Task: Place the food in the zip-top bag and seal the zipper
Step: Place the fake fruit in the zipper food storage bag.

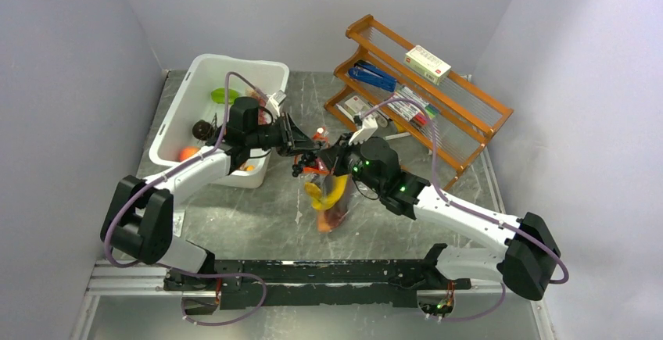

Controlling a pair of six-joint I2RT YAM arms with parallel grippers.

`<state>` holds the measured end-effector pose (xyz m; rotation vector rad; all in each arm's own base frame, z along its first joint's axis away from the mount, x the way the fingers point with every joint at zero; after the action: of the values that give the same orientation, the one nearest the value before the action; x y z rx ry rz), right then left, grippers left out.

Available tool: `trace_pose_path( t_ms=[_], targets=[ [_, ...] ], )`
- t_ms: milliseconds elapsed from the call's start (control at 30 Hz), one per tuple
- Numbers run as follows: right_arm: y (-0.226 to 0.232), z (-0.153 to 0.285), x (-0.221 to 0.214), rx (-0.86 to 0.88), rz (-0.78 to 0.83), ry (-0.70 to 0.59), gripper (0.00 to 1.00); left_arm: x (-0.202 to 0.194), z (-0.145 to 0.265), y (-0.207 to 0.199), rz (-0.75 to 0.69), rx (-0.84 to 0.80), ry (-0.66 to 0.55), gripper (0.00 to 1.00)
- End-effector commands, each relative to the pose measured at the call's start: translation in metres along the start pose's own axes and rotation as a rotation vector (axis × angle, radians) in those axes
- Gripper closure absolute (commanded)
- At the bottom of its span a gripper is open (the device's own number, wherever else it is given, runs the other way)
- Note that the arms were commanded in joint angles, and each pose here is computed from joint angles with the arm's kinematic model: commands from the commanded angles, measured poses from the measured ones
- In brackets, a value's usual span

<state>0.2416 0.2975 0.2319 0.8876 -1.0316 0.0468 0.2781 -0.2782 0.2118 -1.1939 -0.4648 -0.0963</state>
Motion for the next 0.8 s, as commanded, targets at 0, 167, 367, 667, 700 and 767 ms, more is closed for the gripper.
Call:
trace_pose_path(
  t_ms=[0, 167, 367, 667, 700, 767],
  targets=[
    [0.022, 0.001, 0.021, 0.073, -0.016, -0.068, 1.00, 0.006, 0.000, -0.041, 0.000, -0.145, -0.044, 0.85],
    [0.009, -0.001, 0.028, 0.001, -0.015, -0.119, 1.00, 0.003, 0.005, -0.051, 0.024, -0.142, -0.079, 0.83],
    [0.026, -0.004, 0.018, 0.124, -0.013, -0.080, 1.00, 0.013, 0.016, -0.073, 0.043, -0.171, -0.177, 0.81],
    [0.028, 0.000, 0.013, 0.175, -0.022, -0.085, 1.00, 0.011, 0.010, -0.070, 0.055, -0.081, -0.236, 0.68],
    [0.027, 0.002, 0.014, 0.173, -0.031, -0.094, 1.00, 0.009, 0.007, -0.068, 0.040, -0.055, -0.222, 0.65],
    [0.023, 0.006, 0.016, 0.159, -0.051, -0.112, 1.00, 0.008, 0.008, -0.066, 0.002, -0.011, -0.217, 0.60]
  ],
)
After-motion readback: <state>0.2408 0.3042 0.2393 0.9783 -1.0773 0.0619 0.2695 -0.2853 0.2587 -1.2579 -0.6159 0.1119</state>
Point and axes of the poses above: each gripper's point midway between its finger pads, its own z axis back along the fingers, its own y axis along the line the jaws close on, x = y × z, the point moved 2 cm from there along z, back along the fingers, and after that the axes turned 6 degrees about -z, right-handed, at the moved point
